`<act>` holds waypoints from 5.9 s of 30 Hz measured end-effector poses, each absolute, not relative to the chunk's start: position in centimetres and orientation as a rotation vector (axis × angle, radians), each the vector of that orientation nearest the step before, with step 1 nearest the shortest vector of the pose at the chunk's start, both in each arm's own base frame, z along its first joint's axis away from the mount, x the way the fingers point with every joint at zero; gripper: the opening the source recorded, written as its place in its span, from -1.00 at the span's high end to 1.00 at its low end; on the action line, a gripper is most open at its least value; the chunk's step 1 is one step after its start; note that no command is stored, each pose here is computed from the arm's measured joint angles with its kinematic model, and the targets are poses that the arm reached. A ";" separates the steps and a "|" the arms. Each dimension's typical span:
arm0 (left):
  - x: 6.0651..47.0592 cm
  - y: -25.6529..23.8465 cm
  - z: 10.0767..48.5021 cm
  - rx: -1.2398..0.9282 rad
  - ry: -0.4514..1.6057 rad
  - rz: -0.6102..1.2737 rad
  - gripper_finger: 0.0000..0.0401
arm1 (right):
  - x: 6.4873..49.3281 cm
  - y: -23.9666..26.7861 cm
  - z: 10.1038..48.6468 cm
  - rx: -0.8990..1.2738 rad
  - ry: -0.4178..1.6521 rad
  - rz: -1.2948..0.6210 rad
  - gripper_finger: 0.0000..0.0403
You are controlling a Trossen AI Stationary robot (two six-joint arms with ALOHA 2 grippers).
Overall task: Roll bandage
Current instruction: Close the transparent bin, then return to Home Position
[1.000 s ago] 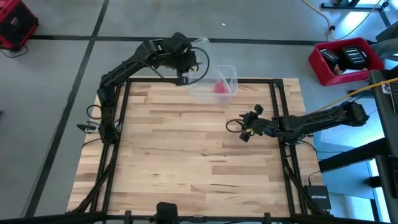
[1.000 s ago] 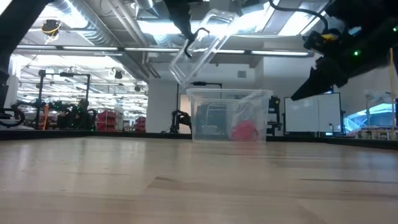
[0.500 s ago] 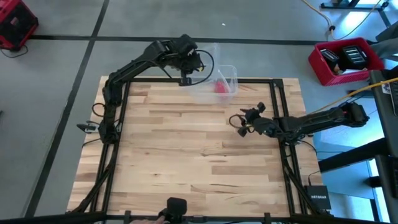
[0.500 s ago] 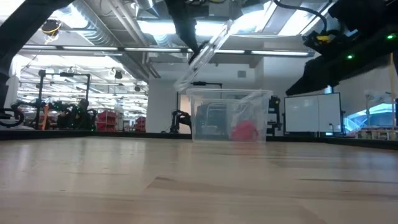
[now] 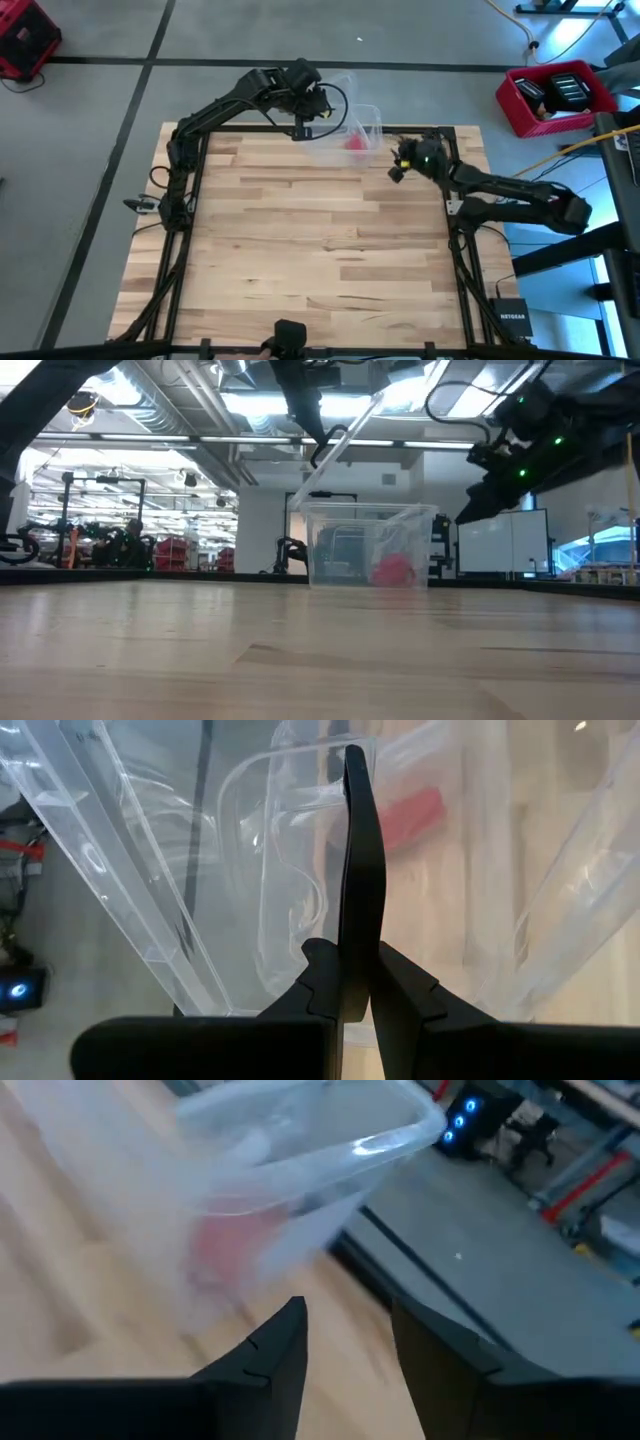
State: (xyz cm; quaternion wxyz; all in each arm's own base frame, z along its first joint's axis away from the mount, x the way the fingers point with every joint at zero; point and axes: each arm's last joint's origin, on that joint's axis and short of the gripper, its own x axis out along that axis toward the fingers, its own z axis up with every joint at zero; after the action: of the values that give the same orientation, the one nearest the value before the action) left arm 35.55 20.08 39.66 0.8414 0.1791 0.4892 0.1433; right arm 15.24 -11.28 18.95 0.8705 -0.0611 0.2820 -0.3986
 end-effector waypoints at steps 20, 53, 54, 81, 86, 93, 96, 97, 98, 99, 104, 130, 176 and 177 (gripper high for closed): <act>37.1 20.8 38.1 0.334 1.003 0.274 0.90 | 18.4 -17.7 16.4 -0.198 0.467 -0.617 0.25; 30.6 18.8 42.5 0.209 1.147 0.365 0.87 | 18.4 -17.5 16.1 -0.164 0.504 -0.581 0.25; 30.6 19.0 42.2 0.201 1.145 0.361 0.88 | 18.4 -17.5 16.1 -0.164 0.504 -0.582 0.25; 37.7 20.5 36.3 0.228 1.019 0.280 0.84 | 19.7 -16.3 16.4 -0.192 0.458 -0.499 0.25; 38.5 20.7 35.5 0.230 1.019 0.276 0.81 | 19.7 -16.3 16.4 -0.190 0.461 -0.500 0.25; 38.7 20.5 35.4 0.230 1.014 0.277 0.83 | 19.7 -16.3 16.3 -0.188 0.464 -0.499 0.25; 38.9 20.5 35.2 0.210 1.015 0.284 0.83 | 19.6 -16.3 16.3 -0.188 0.465 -0.499 0.25; 39.1 20.4 35.1 0.211 1.015 0.281 0.83 | 19.7 -16.3 16.3 -0.188 0.464 -0.499 0.25; 39.1 20.4 35.0 0.215 1.022 0.282 0.81 | 19.7 -16.3 16.3 -0.187 0.465 -0.499 0.25; 39.2 20.2 34.9 0.229 1.035 0.288 0.81 | 19.6 -16.3 16.3 -0.186 0.468 -0.498 0.25; 39.7 18.7 35.3 0.406 1.121 0.414 0.84 | 19.7 -16.3 15.9 -0.178 0.485 -0.495 0.25; 41.8 19.5 31.0 0.492 1.246 0.323 0.82 | 20.2 -16.5 15.4 -0.134 0.438 -0.460 0.25; 36.4 15.0 43.2 0.320 0.834 0.328 0.27 | 15.2 -12.5 22.8 -0.028 0.331 -0.548 0.25; 35.8 14.7 43.9 0.305 0.823 0.334 0.29 | 15.0 -12.3 23.2 -0.015 0.305 -0.536 0.25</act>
State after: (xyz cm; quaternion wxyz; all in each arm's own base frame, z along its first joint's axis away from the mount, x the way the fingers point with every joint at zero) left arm 35.78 14.75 43.86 0.8918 0.1468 0.3964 0.1611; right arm 15.00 -12.27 23.16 0.9528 -0.0072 0.1503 -0.2639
